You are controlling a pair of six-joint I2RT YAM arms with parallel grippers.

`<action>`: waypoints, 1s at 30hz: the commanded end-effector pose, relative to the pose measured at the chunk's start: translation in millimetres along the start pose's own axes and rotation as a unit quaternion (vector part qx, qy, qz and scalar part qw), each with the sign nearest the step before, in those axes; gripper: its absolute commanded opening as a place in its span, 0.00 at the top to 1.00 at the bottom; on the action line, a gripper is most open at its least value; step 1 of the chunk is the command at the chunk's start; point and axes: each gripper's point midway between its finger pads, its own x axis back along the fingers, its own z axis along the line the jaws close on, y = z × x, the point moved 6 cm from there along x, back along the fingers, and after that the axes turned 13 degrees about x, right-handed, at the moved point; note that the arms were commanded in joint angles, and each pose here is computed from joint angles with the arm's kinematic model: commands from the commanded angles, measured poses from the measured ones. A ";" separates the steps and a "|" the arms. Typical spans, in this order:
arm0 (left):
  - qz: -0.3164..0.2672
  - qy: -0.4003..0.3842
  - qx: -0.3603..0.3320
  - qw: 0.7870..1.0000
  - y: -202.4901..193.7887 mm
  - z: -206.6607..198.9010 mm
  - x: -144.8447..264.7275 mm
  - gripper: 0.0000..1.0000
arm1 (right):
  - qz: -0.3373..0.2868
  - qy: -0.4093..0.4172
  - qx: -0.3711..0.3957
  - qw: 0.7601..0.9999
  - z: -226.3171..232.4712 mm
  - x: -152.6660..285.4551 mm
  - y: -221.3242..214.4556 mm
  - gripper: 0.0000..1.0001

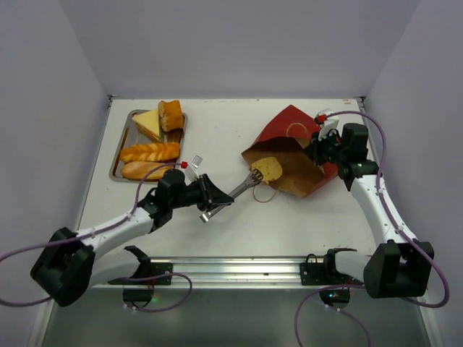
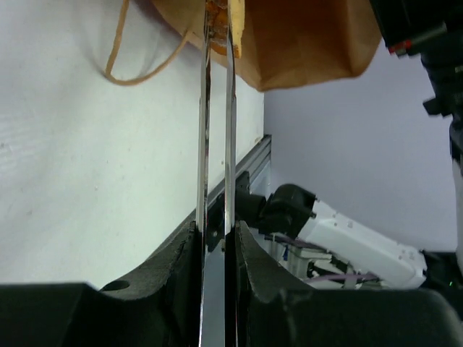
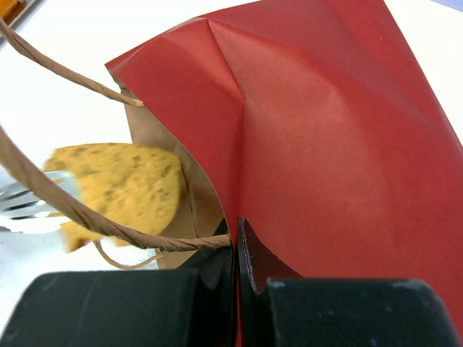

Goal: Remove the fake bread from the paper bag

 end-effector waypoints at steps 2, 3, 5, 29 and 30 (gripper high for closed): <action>0.012 0.019 -0.074 0.997 -21.8 -10.4 45.5 1.00 | -0.025 -0.015 0.009 1.000 -4.3 6.8 13.6 0.99; -0.002 0.033 -0.084 0.996 -20.9 -10.1 52.7 1.00 | -0.024 -0.017 0.009 1.000 -4.8 6.5 13.4 0.99; -0.023 0.046 -0.091 0.995 -21.9 -21.1 73.0 1.00 | -0.026 -0.017 0.010 0.999 -4.7 7.5 14.4 0.99; -0.409 0.014 -0.030 0.912 105.8 -86.2 164.0 1.00 | -0.032 0.002 0.007 0.999 -0.8 6.2 17.1 1.00; -0.401 0.002 -0.021 0.916 110.0 -83.9 165.4 1.00 | -0.034 0.002 0.007 0.999 -1.0 6.2 17.4 0.99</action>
